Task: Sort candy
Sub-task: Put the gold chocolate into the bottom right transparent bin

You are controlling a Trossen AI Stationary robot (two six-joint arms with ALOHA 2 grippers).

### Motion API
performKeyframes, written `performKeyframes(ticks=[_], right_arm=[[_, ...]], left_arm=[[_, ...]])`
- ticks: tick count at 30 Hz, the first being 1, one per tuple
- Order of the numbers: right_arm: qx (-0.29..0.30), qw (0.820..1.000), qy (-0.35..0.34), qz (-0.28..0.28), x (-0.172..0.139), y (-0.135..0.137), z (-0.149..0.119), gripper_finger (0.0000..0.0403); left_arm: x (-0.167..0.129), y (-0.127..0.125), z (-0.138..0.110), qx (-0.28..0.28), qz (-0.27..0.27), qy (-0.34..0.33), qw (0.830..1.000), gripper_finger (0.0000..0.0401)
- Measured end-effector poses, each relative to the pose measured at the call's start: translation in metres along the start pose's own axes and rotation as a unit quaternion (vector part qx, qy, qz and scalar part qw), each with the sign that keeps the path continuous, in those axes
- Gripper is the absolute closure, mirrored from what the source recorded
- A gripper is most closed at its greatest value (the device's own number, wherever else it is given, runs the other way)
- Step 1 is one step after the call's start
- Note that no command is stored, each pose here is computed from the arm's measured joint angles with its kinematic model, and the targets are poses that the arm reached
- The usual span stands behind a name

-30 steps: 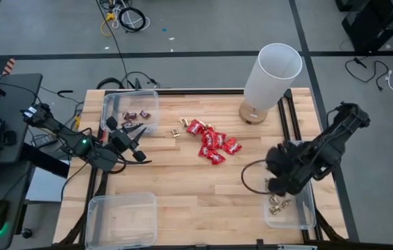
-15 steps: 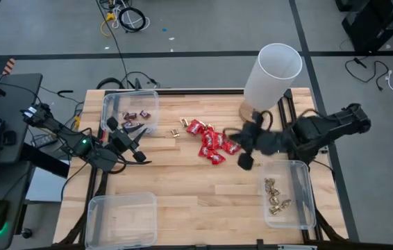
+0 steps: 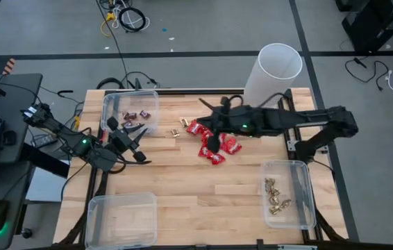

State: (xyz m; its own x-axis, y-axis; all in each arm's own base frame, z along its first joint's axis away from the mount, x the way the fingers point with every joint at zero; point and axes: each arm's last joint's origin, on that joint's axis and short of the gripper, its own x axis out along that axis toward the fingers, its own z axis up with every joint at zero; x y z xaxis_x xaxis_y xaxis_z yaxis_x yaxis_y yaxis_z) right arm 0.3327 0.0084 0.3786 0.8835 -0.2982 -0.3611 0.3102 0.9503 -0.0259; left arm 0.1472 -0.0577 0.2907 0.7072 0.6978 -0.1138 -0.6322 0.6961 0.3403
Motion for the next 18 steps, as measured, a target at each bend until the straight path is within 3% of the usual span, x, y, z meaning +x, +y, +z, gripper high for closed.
performKeyframes(ticks=[5,18], right_arm=[[-0.030,0.999,0.013,-0.016,0.038,-0.003,-0.013,0.0402],[-0.034,0.993,0.094,-0.059,0.128,-0.016,-0.071,0.0402]], left_arm=[[0.000,0.000,0.002,-0.008,0.000,-0.003,1.000,0.0319],[0.000,0.000,0.003,-0.017,0.005,-0.005,1.000,0.0319]])
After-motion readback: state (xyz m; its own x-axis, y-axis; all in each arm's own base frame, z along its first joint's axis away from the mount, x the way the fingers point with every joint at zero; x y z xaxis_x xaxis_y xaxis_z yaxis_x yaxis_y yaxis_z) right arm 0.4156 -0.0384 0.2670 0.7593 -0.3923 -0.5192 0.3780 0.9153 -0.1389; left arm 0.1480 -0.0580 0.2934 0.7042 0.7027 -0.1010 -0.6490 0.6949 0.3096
